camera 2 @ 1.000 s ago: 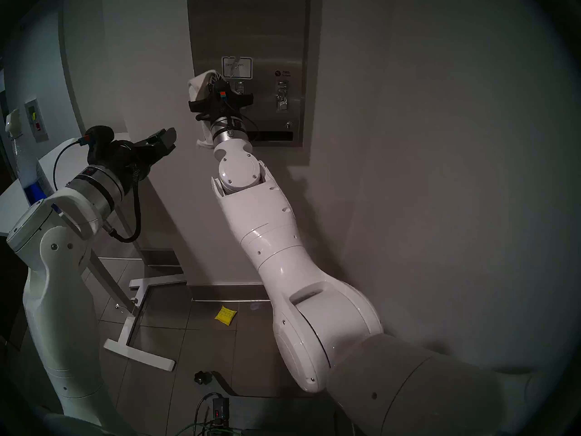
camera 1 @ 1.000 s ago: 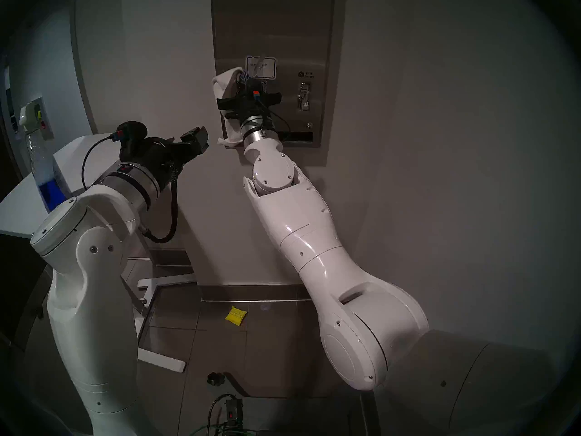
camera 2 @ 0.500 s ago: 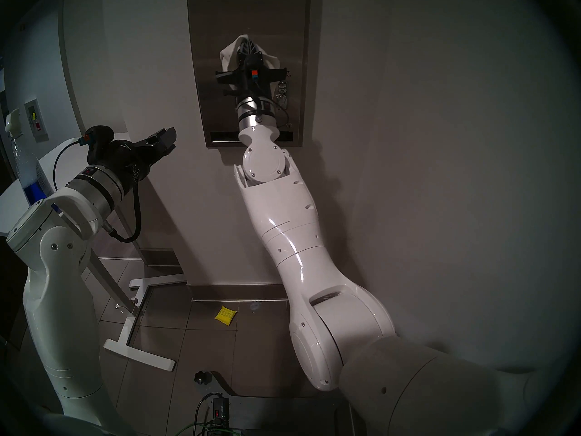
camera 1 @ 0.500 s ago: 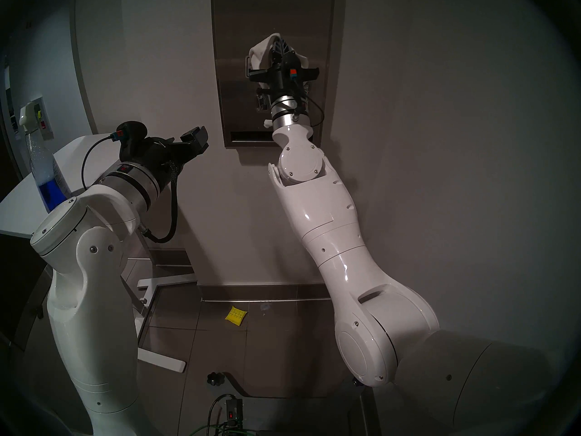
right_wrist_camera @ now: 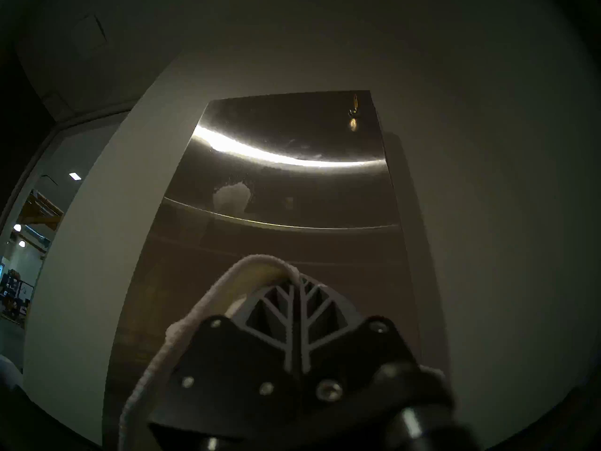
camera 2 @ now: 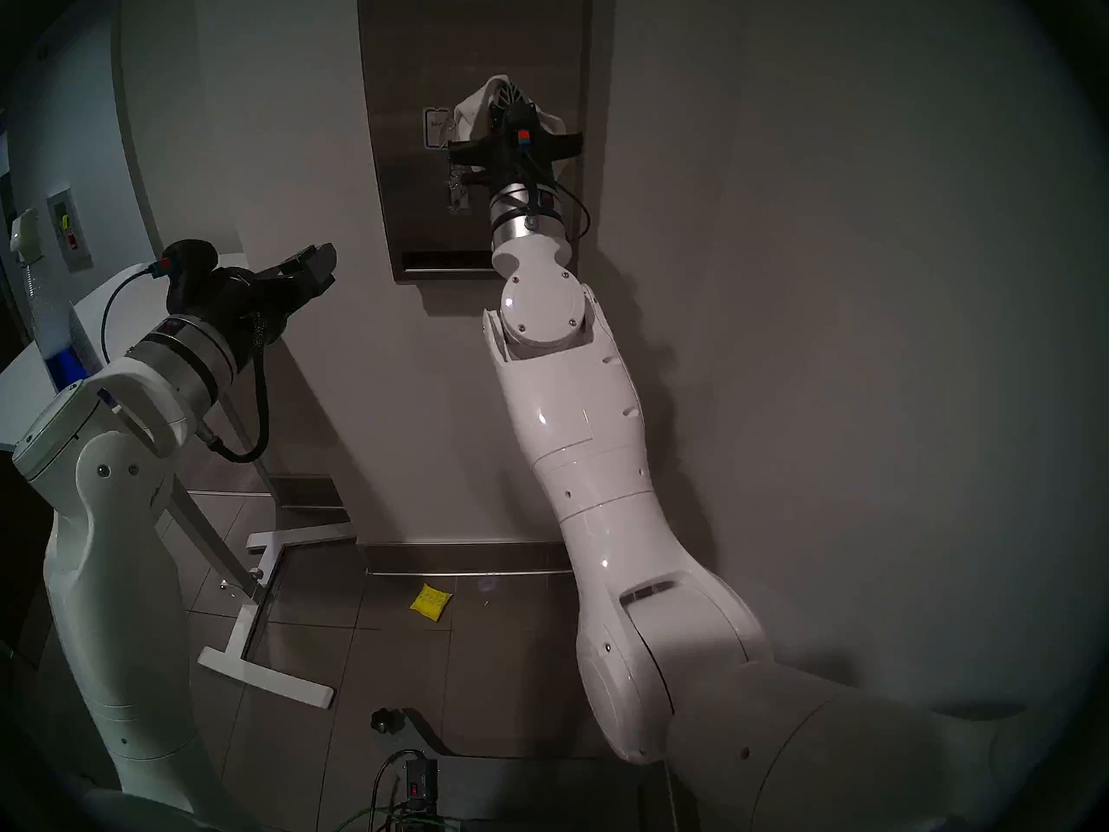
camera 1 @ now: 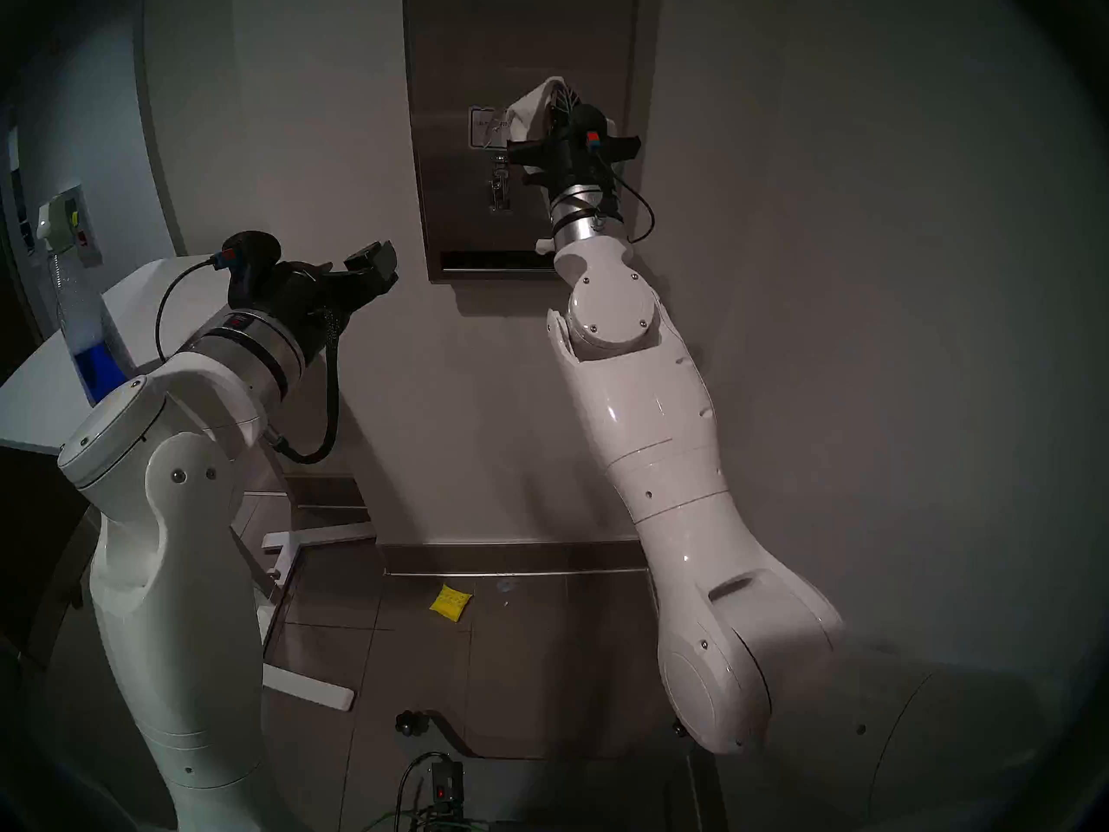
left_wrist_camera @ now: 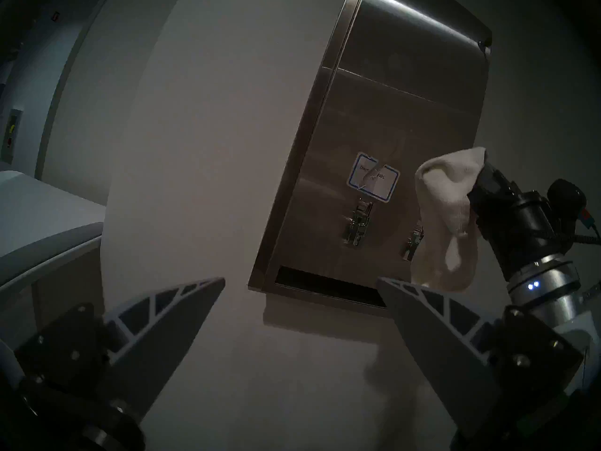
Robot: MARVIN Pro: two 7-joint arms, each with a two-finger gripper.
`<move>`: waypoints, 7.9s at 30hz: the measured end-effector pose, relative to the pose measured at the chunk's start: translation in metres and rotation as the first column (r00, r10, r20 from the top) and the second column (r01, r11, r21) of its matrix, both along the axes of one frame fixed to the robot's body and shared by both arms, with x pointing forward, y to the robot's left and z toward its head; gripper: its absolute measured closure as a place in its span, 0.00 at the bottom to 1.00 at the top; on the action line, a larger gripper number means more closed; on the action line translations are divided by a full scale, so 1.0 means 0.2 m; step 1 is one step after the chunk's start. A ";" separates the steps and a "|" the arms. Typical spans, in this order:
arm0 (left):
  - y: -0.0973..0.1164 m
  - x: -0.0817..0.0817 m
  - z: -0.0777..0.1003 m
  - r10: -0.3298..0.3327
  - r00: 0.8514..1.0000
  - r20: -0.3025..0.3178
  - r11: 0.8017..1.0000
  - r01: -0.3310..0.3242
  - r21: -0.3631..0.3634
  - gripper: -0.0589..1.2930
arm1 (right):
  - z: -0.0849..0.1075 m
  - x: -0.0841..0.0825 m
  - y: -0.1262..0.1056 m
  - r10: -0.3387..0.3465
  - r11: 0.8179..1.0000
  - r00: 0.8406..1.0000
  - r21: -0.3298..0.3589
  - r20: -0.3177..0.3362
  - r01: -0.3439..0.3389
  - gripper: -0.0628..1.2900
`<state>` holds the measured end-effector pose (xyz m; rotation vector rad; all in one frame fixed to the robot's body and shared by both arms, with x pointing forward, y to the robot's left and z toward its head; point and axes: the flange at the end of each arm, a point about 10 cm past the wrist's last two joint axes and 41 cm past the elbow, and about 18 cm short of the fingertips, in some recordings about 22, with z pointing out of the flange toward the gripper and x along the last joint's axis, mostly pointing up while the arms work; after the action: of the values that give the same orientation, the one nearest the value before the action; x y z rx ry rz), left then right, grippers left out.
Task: Pick up the cloth and wipe the surface
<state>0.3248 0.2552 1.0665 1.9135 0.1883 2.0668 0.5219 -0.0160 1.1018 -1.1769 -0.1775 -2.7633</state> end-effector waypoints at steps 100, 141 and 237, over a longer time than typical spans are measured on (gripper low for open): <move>0.09 0.22 -0.11 -0.097 0.988 0.118 0.959 0.061 0.276 0.02 | 0.11 -0.52 0.65 0.471 0.873 0.850 -0.016 -0.239 -0.488 0.98; 0.05 0.24 -0.13 -0.025 0.987 0.157 0.952 -0.024 0.307 0.97 | 0.02 -0.56 0.59 0.451 0.882 0.828 0.025 -0.335 -0.470 0.98; 0.01 0.32 -0.13 0.017 0.986 0.163 0.951 -0.067 0.302 0.97 | -0.41 -0.81 -0.16 0.370 0.901 0.716 0.041 -0.592 -0.432 0.05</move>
<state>0.3894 0.2578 1.0403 1.9112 -0.1395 2.3820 0.3604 -0.0488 1.0190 -1.7184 -0.4457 -1.9249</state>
